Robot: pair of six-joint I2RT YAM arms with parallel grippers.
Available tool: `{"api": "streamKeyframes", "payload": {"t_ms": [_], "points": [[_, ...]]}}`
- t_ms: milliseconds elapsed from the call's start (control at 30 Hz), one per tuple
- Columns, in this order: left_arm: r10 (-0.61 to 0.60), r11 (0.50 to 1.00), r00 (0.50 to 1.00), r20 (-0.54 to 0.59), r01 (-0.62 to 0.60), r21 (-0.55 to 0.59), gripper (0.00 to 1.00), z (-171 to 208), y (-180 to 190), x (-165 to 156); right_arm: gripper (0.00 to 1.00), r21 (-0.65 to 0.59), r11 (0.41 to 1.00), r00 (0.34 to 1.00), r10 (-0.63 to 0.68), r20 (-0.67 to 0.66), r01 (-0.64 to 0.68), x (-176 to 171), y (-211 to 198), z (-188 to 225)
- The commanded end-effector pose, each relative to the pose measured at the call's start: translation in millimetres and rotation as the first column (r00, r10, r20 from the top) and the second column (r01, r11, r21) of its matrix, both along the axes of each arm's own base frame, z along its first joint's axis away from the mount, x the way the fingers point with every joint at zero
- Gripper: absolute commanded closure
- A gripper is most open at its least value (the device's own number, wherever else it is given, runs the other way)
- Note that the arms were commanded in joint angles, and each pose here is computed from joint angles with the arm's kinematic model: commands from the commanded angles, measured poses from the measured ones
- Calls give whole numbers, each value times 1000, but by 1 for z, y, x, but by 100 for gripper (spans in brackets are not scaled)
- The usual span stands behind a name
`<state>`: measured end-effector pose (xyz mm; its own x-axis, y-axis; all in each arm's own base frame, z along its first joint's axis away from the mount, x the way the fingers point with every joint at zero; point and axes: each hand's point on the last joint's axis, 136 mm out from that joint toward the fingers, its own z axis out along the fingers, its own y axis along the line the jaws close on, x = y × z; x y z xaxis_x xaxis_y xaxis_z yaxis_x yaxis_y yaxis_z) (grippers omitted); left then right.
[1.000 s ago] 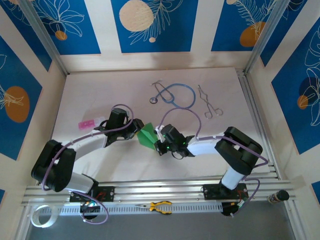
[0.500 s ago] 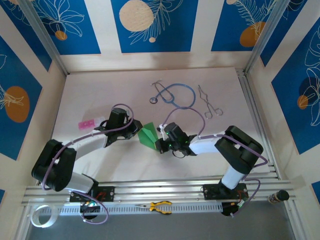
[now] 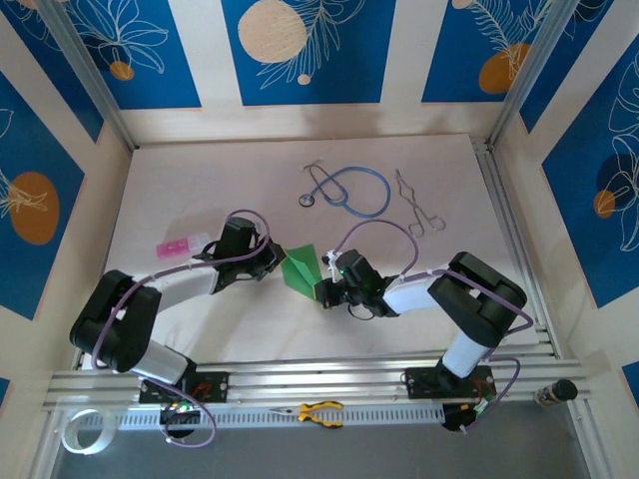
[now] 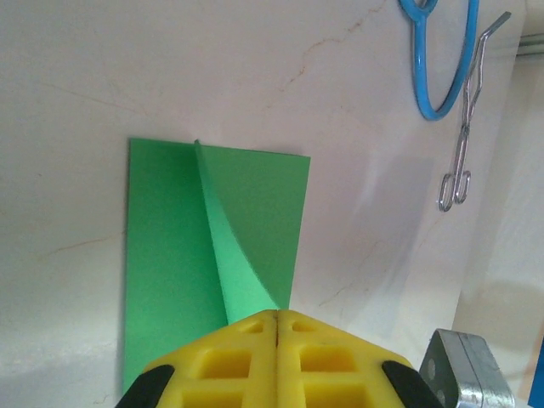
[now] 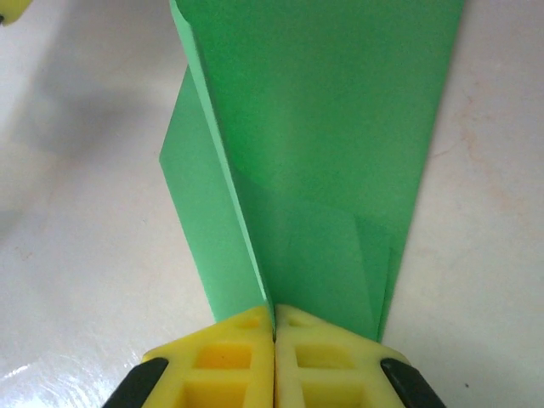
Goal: Fold a paper plane with a square sheet of paper (pick it up from the middle)
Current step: Fourth fold the wing at the center of the table.
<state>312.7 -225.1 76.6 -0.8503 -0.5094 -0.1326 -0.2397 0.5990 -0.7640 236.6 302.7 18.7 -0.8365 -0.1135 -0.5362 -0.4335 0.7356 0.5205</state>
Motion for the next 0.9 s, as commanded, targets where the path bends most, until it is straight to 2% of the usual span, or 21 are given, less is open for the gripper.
{"api": "streamKeyframes", "payload": {"t_ms": [0,67,333,867], "points": [[-1,1000,999,-43,1,-4,97,-16,1,-3,92,37,999,999,-28,-28,29,1,-5,6],[-14,1000,998,-56,13,-19,100,-19,-3,-2,92,44,998,999,-32,-35,33,1,-6,7],[-82,996,994,-75,79,-42,100,-31,-22,1,93,49,998,998,-39,-49,41,1,-8,5],[-100,995,982,-160,99,-13,100,-61,-22,-12,93,56,996,996,-64,-59,67,1,-12,4]]}}
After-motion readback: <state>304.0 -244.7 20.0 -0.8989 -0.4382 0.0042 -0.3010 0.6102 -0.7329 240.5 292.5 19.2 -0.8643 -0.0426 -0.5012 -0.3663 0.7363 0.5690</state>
